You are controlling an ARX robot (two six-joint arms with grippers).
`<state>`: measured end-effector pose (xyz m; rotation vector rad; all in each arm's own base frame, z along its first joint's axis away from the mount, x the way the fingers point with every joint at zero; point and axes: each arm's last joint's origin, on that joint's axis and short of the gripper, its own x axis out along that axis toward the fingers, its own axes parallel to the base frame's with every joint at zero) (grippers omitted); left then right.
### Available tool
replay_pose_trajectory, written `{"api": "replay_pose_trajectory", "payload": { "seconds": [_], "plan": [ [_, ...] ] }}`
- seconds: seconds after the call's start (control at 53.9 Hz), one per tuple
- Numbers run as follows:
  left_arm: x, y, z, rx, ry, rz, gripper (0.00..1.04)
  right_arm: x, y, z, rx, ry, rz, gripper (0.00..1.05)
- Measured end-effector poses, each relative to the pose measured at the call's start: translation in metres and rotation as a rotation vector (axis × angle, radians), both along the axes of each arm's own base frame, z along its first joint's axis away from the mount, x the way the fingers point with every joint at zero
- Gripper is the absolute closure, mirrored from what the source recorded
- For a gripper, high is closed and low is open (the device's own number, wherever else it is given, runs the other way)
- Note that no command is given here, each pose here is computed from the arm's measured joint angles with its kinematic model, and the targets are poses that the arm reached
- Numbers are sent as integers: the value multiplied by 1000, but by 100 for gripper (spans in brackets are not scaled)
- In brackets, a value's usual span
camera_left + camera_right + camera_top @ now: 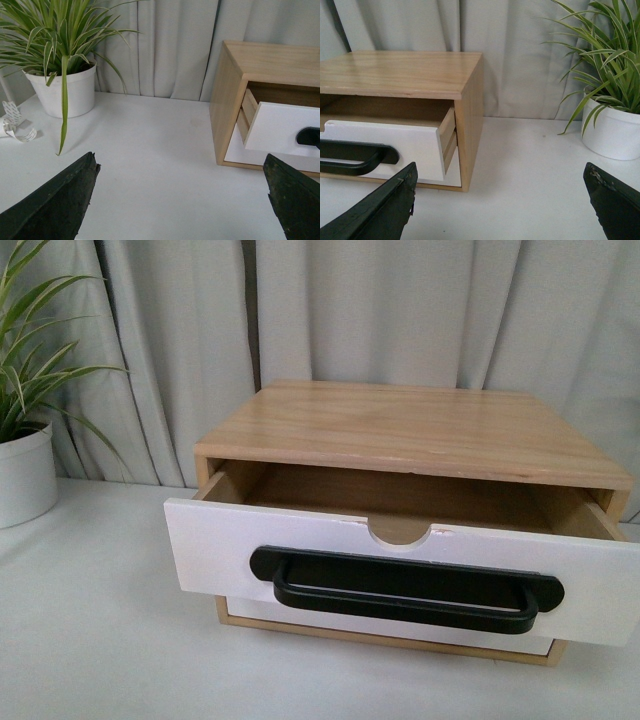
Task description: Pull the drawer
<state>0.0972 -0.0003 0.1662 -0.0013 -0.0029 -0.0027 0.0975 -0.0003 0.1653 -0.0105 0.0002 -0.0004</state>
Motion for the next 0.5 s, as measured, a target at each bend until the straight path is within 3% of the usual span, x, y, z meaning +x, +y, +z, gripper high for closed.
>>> {"api": "replay_pose_trajectory", "payload": {
  "seconds": [0.501],
  "plan": [
    [0, 0, 0, 0, 0, 0, 6, 0, 0, 0, 0, 0, 0, 9]
  ]
}}
